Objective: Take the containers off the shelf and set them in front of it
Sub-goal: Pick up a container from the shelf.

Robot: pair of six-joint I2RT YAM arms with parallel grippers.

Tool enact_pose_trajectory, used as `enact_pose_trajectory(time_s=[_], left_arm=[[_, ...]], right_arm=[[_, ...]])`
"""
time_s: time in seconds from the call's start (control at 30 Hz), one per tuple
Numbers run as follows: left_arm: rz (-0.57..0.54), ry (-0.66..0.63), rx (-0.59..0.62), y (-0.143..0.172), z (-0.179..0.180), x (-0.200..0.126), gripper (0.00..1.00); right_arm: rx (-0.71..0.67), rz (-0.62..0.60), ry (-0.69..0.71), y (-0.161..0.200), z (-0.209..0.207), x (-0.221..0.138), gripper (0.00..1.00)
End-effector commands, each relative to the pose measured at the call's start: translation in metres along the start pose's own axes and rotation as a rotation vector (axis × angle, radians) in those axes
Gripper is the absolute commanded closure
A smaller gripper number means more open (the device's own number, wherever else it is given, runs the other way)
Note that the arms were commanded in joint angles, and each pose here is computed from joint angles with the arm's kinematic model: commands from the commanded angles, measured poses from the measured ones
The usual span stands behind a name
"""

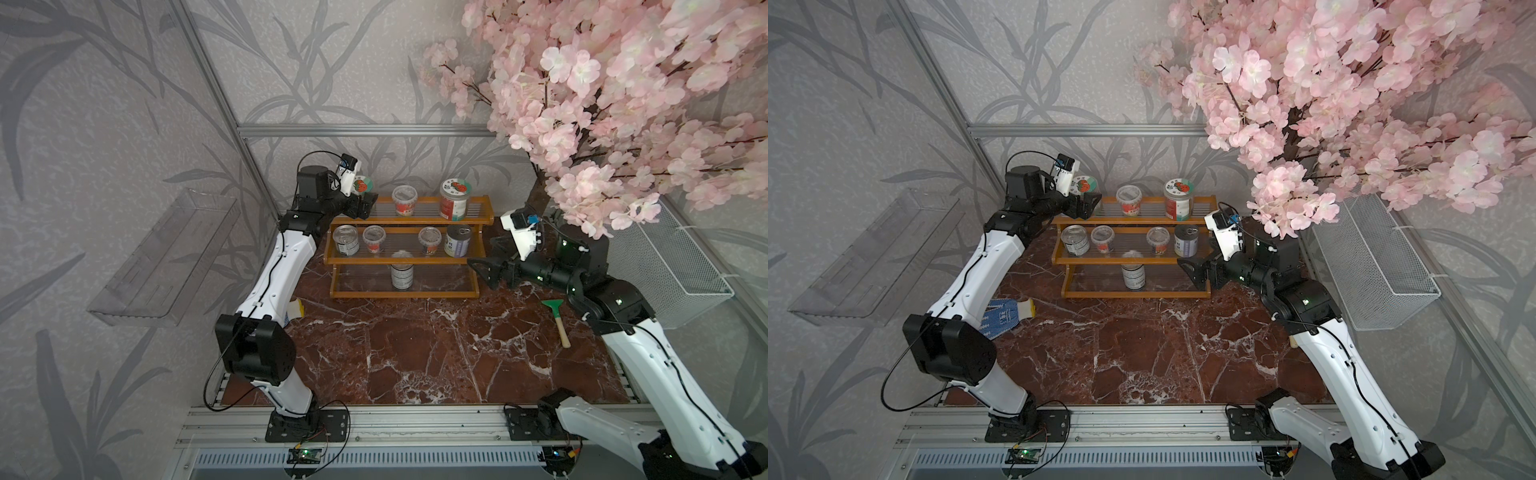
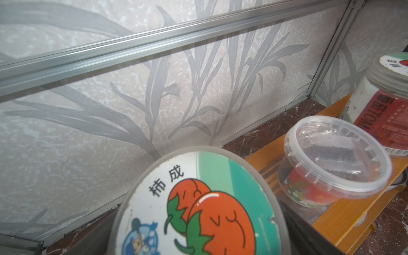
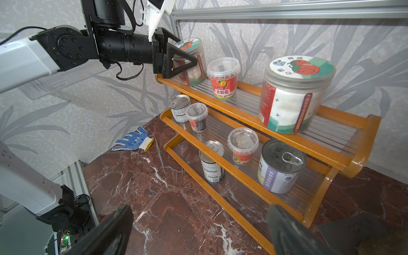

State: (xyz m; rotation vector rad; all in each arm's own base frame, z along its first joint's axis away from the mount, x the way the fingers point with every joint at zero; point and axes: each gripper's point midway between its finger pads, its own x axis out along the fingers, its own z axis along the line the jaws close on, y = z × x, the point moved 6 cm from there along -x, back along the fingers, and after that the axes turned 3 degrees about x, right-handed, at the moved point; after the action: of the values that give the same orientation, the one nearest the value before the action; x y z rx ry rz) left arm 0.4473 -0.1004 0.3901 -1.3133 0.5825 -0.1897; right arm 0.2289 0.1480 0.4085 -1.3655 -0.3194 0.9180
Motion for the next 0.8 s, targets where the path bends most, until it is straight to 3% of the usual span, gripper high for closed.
enact_pose_trajectory(time_s=[0.0, 0.1, 0.37, 0.77], left_arm=[[-0.067, 0.015, 0.007, -0.017, 0.002, 0.000, 0.10], [-0.064, 0.019, 0.002, -0.016, 0.002, 0.001, 0.19], [-0.076, -0.012, 0.007, -0.025, 0.002, -0.014, 0.25], [-0.159, -0.001, -0.049, -0.046, -0.033, -0.093, 0.25]], right_arm=[[-0.012, -0.022, 0.007, -0.002, -0.002, 0.000, 0.01], [-0.012, -0.023, -0.002, -0.002, -0.002, 0.002, 0.01], [-0.007, -0.043, -0.026, -0.003, -0.001, 0.005, 0.01], [0.007, -0.054, -0.073, 0.001, -0.001, 0.017, 0.01]])
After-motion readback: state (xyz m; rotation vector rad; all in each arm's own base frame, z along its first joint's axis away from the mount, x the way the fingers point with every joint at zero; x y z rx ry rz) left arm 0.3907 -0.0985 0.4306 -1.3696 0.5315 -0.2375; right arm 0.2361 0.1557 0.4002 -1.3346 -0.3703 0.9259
